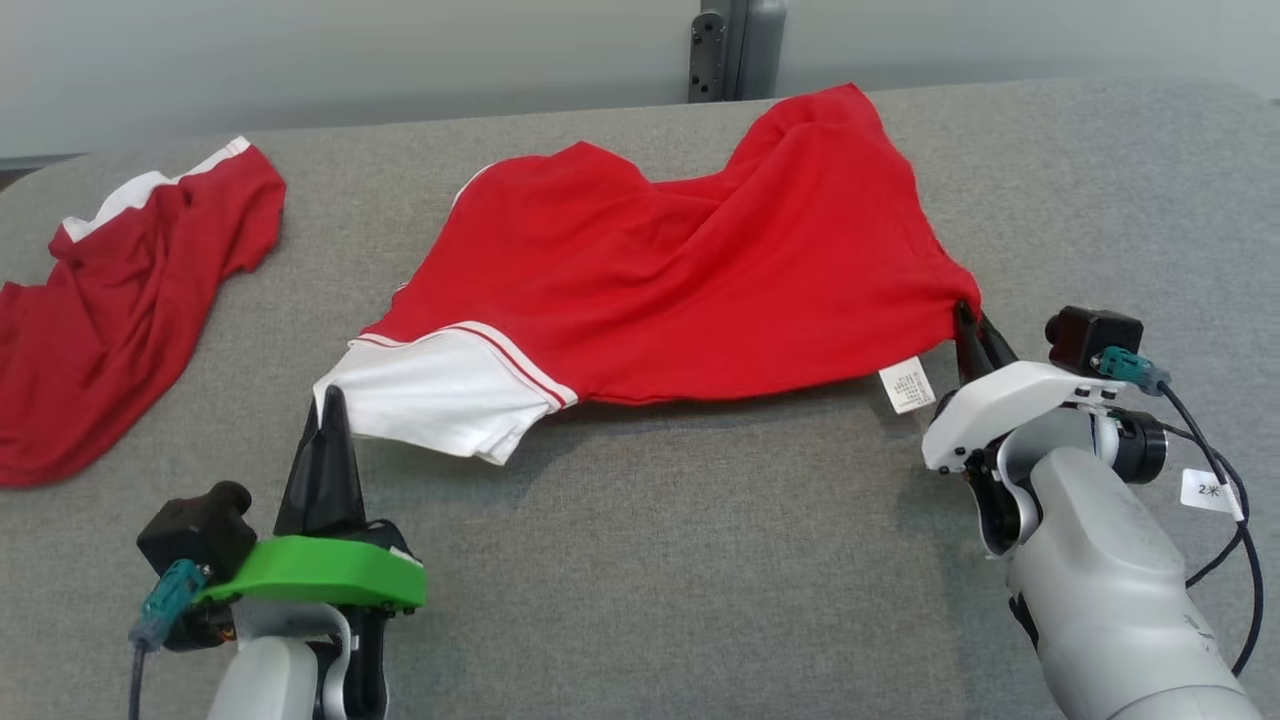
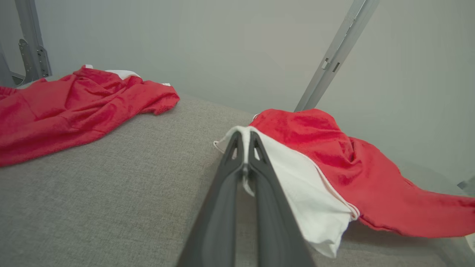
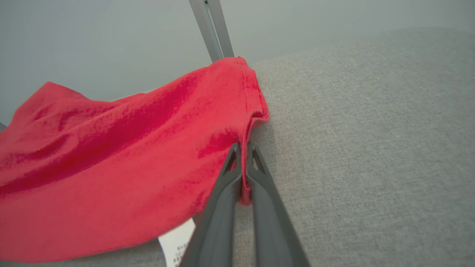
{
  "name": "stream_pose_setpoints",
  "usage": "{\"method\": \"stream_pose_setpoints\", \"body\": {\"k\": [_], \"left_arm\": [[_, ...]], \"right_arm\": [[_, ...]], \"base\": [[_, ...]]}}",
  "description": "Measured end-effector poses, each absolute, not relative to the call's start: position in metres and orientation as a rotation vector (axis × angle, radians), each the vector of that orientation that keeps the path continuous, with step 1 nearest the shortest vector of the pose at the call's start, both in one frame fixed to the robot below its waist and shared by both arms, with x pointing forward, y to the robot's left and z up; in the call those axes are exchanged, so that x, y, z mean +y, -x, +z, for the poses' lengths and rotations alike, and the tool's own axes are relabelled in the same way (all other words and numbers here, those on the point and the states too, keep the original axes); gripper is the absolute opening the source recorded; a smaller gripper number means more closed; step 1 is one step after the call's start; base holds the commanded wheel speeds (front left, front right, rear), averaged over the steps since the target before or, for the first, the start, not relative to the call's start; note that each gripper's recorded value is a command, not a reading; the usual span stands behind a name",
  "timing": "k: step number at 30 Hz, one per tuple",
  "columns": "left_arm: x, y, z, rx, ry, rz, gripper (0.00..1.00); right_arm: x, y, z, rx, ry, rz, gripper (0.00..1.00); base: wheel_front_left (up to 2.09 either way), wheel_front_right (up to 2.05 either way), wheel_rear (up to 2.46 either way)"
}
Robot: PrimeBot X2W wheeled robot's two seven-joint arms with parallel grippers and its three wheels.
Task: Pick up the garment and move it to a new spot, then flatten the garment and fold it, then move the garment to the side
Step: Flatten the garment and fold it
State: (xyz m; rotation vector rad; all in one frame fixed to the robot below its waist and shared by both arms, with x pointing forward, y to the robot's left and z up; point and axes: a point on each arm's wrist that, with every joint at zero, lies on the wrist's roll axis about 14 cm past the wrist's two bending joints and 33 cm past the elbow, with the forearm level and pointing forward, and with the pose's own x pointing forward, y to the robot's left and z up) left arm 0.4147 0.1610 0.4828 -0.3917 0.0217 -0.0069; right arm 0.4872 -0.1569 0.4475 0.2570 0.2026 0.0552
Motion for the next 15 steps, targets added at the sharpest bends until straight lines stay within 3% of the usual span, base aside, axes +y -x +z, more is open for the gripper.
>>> {"method": "stream_pose_setpoints", "body": {"k": [15], "left_arm": [[0.138, -0.405, 0.642, -0.36, 0.72, -0.208, 0.0]], "right_arm": [[-0.183, -0.446, 0.615, -0.316, -0.453, 0.098, 0.0]], "base": [[0.0, 0.0, 0.0]]}}
